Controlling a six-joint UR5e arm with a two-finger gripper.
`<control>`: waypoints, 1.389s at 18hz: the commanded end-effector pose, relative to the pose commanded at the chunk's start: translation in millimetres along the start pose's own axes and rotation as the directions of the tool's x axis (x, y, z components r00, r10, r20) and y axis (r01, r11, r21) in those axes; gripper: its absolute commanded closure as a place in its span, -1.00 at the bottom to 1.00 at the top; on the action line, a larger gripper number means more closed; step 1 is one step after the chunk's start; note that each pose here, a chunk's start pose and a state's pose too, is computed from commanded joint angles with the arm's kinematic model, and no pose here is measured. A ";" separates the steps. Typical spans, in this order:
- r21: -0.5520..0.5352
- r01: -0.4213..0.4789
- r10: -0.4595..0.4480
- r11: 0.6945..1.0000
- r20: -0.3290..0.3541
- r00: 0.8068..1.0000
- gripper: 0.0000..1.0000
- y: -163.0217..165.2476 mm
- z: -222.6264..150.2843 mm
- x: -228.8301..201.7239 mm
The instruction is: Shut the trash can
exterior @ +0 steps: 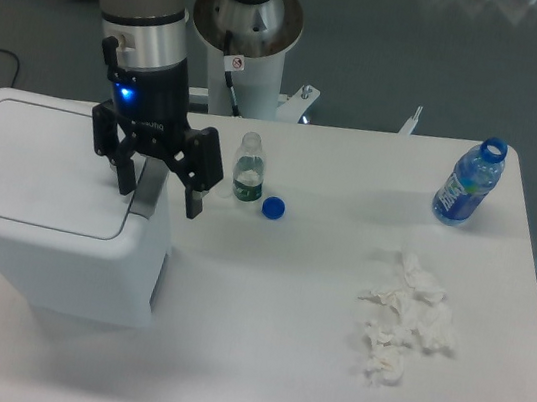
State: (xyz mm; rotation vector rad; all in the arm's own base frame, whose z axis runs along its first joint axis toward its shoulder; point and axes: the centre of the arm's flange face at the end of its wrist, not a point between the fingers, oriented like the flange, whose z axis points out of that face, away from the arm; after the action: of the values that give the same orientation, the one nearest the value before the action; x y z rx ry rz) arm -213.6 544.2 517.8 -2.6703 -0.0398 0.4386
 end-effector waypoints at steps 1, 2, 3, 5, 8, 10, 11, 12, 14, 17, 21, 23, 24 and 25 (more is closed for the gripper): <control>0.004 0.001 -0.001 1.000 0.005 1.000 -1.00 0.3 -3.5 -2.0; 0.004 0.005 -0.005 1.000 0.012 1.000 -1.00 2.4 -7.2 -7.1; 0.001 0.022 -0.022 1.000 0.029 0.999 -1.00 7.1 -10.8 -17.2; -0.003 0.076 -0.076 0.997 0.058 0.995 -1.00 25.0 -17.6 -48.7; -0.034 0.126 -0.123 0.991 0.082 0.989 -1.00 43.0 -8.7 -77.3; -0.055 0.136 -0.130 0.989 0.102 0.986 -1.00 57.1 -4.1 -99.1; -0.077 0.101 -0.091 0.992 0.120 0.989 -1.00 60.7 -2.4 -106.1; -0.114 0.047 -0.031 0.992 0.142 0.989 -1.00 65.7 -0.7 -112.5; -0.207 -0.095 0.127 0.974 0.145 0.981 -1.00 76.7 11.4 -122.2; -0.255 -0.210 0.240 0.944 0.093 0.966 -1.00 97.5 26.9 -131.3; -0.272 -0.299 0.322 0.915 0.045 0.946 -1.00 125.2 31.1 -148.7; -0.245 -0.298 0.316 0.923 0.033 0.948 -1.00 143.0 24.7 -161.2; -0.226 -0.307 0.322 0.924 0.030 0.946 -1.00 151.7 18.4 -166.6; -0.210 -0.322 0.334 0.923 0.023 0.942 -1.00 162.3 13.3 -172.0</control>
State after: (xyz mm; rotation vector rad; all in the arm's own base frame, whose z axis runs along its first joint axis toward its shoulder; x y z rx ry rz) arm -387.6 386.1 489.5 -2.8732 0.3711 0.6486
